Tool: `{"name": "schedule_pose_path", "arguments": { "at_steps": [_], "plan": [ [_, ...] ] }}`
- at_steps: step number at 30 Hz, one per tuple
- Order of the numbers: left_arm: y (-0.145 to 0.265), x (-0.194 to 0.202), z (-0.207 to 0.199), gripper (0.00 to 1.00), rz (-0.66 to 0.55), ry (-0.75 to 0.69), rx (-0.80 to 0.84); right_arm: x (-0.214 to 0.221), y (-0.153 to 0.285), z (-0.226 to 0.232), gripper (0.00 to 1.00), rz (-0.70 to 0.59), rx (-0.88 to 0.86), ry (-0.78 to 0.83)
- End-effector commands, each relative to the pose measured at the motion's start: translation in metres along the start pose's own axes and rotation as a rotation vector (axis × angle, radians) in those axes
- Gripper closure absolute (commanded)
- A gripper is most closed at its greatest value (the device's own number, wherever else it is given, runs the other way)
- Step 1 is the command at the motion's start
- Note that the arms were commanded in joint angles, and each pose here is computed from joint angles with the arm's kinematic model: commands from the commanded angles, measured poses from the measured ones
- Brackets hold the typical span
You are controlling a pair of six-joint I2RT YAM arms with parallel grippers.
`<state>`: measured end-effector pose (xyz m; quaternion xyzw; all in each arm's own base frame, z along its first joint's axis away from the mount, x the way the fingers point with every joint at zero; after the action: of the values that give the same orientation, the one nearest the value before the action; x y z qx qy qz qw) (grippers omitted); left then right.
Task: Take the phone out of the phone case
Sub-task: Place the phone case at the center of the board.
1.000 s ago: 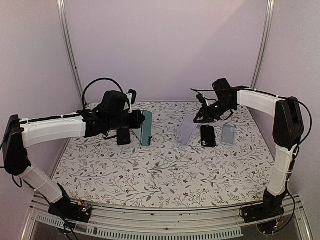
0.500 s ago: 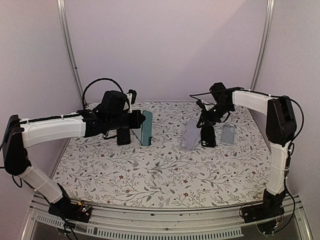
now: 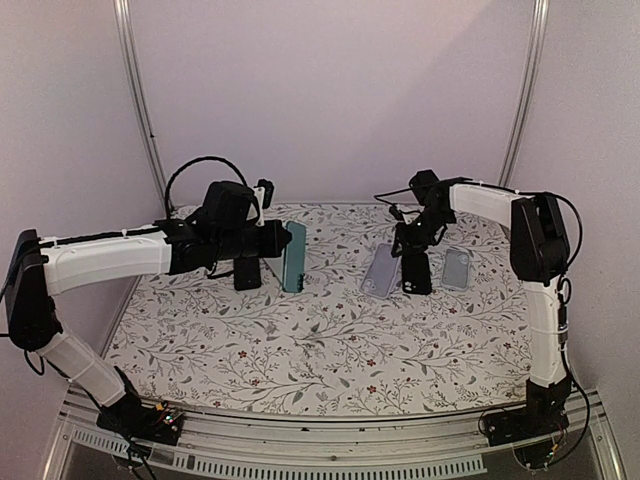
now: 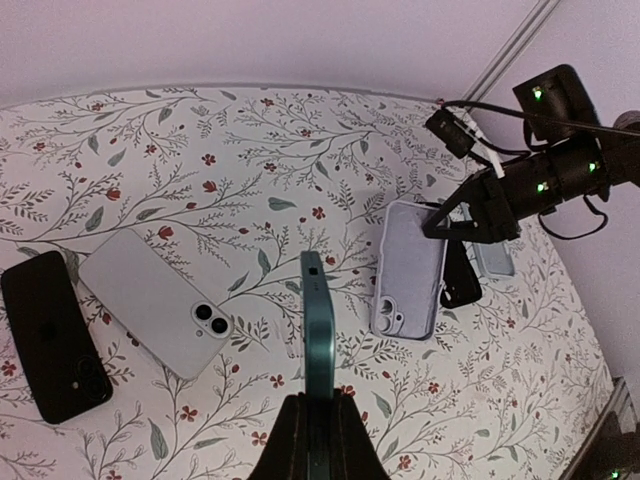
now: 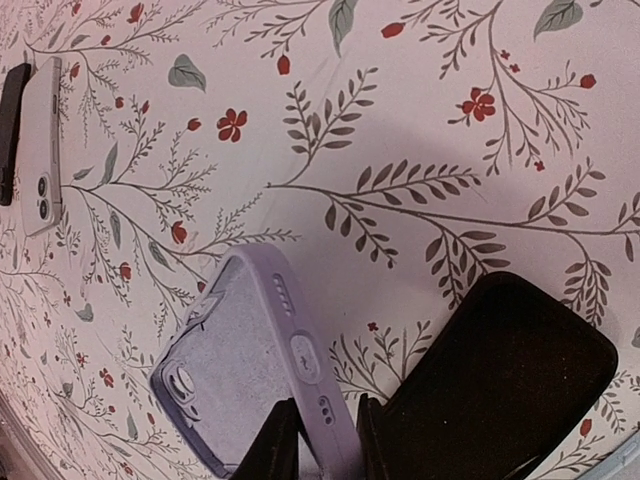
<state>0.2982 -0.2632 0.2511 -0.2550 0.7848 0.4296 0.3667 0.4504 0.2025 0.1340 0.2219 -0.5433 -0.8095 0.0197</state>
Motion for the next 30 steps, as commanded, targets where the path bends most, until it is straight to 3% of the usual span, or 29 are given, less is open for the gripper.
{"name": "schedule_pose_path", "arguments": {
  "at_steps": [1, 24, 30],
  "plan": [
    [0.003, -0.009, 0.001, 1.0, -0.048, 0.022, 0.013, -0.008, -0.008, -0.012, 0.77, -0.03, 0.082, 0.002],
    [0.0, -0.003, 0.002, 1.0, -0.033, 0.035, 0.02, -0.027, -0.01, 0.0, 0.56, -0.123, 0.1, -0.032],
    [-0.002, -0.001, 0.004, 1.0, -0.02, 0.043, 0.023, -0.029, 0.001, 0.011, 0.41, -0.16, 0.08, -0.025]
  ]
}}
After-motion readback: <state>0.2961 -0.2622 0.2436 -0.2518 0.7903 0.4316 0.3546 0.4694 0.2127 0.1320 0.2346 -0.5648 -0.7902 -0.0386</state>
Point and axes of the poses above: each gripper's point midway between its finger pads, its own y axis back along the fingers, its own z axis along the line the jaws close on, x = y × z, the point moved 8 cm from there along y, back along the fingers, and after that the axes turned 1 degree about -y, right-handed, at the moved point
